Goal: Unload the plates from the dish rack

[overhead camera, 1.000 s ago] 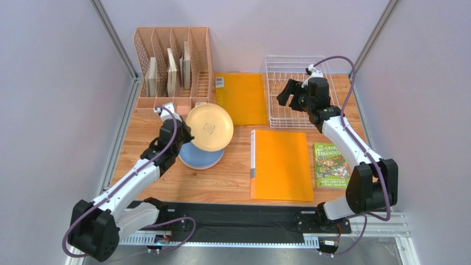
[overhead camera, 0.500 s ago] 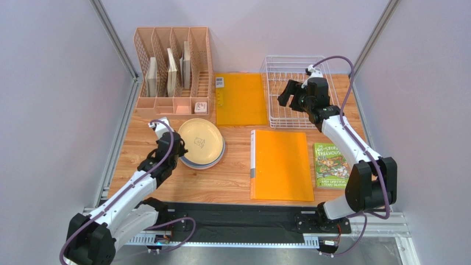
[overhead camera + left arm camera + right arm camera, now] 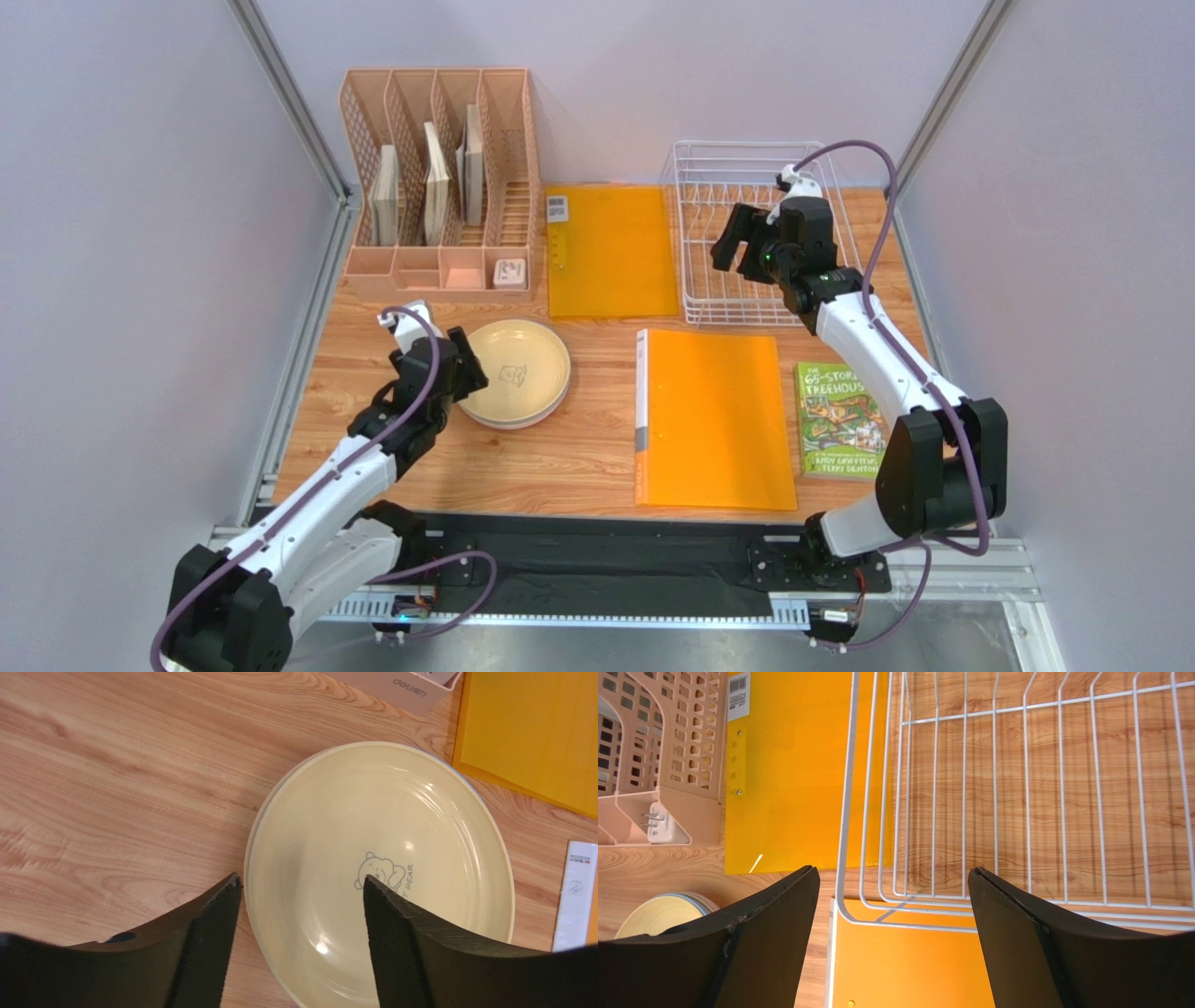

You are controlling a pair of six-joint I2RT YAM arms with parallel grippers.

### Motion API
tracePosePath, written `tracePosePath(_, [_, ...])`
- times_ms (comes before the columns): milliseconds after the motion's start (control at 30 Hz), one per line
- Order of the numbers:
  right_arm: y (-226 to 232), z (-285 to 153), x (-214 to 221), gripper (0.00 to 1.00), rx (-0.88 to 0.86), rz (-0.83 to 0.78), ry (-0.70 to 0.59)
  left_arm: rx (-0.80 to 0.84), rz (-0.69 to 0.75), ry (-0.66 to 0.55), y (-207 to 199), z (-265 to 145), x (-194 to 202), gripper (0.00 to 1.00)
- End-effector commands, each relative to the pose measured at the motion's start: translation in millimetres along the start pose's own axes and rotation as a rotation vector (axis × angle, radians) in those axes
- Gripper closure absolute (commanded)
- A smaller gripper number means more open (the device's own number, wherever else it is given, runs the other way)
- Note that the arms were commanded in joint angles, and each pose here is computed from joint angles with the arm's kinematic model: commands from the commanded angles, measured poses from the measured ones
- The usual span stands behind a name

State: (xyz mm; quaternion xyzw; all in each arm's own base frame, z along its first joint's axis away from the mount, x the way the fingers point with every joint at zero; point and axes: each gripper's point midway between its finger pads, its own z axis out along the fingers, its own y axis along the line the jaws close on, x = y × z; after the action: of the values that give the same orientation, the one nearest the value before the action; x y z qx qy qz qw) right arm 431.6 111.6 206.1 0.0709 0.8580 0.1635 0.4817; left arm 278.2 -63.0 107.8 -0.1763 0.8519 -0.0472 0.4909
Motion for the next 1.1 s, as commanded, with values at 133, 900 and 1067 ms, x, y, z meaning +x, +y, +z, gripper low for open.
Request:
tracePosePath(133, [-12.1, -12.3, -28.2, 0.16, 0.077, -0.073, -0.093, 0.097, 0.028, -0.119, -26.1, -20.0, -55.3, 0.06])
tracePosePath(900, [-28.3, -79.1, -39.1, 0.13, 0.115, -0.159, -0.424, 0.452, 0.239, -0.393, -97.9, -83.2, -152.3, 0.04])
tracePosePath(1067, [-24.3, -84.7, -41.6, 0.13, 0.098, -0.163, -0.435, 0.445, 0.239, -0.396, -90.9, -86.6, -147.4, 0.05])
